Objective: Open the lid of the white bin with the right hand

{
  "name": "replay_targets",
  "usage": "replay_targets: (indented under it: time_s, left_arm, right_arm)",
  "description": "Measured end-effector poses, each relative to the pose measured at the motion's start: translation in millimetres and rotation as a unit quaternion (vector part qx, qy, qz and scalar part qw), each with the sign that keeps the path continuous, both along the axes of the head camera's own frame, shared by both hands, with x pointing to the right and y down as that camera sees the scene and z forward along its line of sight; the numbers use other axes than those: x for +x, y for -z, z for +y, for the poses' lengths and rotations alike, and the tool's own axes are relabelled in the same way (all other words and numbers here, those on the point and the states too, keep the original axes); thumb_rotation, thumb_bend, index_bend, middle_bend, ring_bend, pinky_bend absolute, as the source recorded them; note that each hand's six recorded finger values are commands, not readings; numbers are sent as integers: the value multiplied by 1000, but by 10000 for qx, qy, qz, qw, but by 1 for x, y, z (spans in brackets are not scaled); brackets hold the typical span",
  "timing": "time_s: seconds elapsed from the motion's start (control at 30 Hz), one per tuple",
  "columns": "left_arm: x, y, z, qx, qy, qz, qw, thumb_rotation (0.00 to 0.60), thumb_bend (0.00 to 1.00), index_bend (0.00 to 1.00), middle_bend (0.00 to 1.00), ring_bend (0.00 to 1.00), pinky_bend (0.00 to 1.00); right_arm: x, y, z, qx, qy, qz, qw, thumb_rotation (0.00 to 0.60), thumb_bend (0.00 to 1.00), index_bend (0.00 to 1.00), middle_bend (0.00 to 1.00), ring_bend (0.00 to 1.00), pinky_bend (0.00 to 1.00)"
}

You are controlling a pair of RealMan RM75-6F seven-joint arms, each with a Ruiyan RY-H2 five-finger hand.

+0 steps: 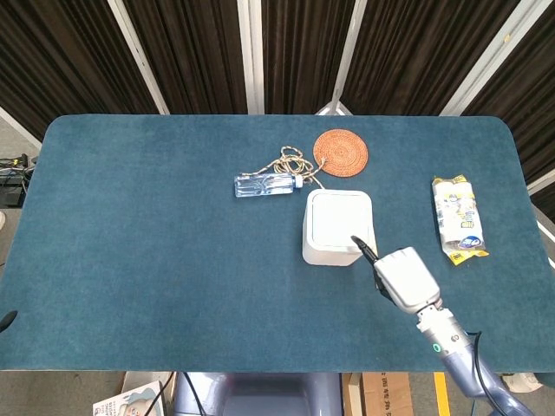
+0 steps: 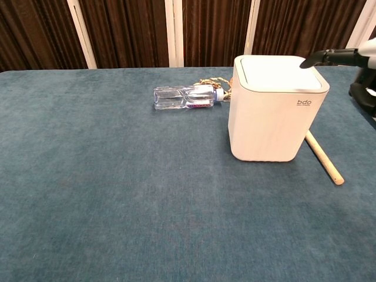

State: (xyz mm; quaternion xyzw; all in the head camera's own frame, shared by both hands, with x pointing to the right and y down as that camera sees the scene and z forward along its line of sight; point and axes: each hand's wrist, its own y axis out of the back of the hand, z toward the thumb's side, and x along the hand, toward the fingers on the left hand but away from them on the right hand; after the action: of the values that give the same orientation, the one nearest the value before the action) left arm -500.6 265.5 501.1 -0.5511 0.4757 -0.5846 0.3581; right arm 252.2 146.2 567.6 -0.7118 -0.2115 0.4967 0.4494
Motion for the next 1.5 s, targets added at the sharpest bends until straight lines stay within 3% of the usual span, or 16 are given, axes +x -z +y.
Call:
replay_targets:
  time_s: [0.6,1.1,1.27,1.33,1.4,1.5]
  left_arm:
    - [0,0,0,-4,10,23,10000,600,164,178,45,0,0]
    - [-1,0,0,-4,17,34,10000,600,164,179,45,0,0]
    - [-1,1,0,5,22,40,10000,600,164,179,45,0,0]
    - [-2,1,0,15,29,42,10000,600,164,179,45,0,0]
    - [-2,1,0,21,36,42,10000,600,164,179,45,0,0]
    - [-2,1,0,8,35,41,10000,600,164,179,45,0,0]
  right_arm:
    - [-8,-7,0,-144,24,239,9996,600,806,172,851,871,725]
    - [-7,-12,0,-188,-5,357,9992,600,806,325,851,870,726]
    - [-8,-6,-3,-77,-63,270,9996,600,806,201,849,857,755]
    - [-8,0,-7,67,-178,109,9998,600,793,150,781,788,769]
    - [-6,8,-11,259,-366,-152,9989,600,727,120,578,640,765]
    - [1,21,-17,569,-678,-594,9943,600,620,101,366,481,745]
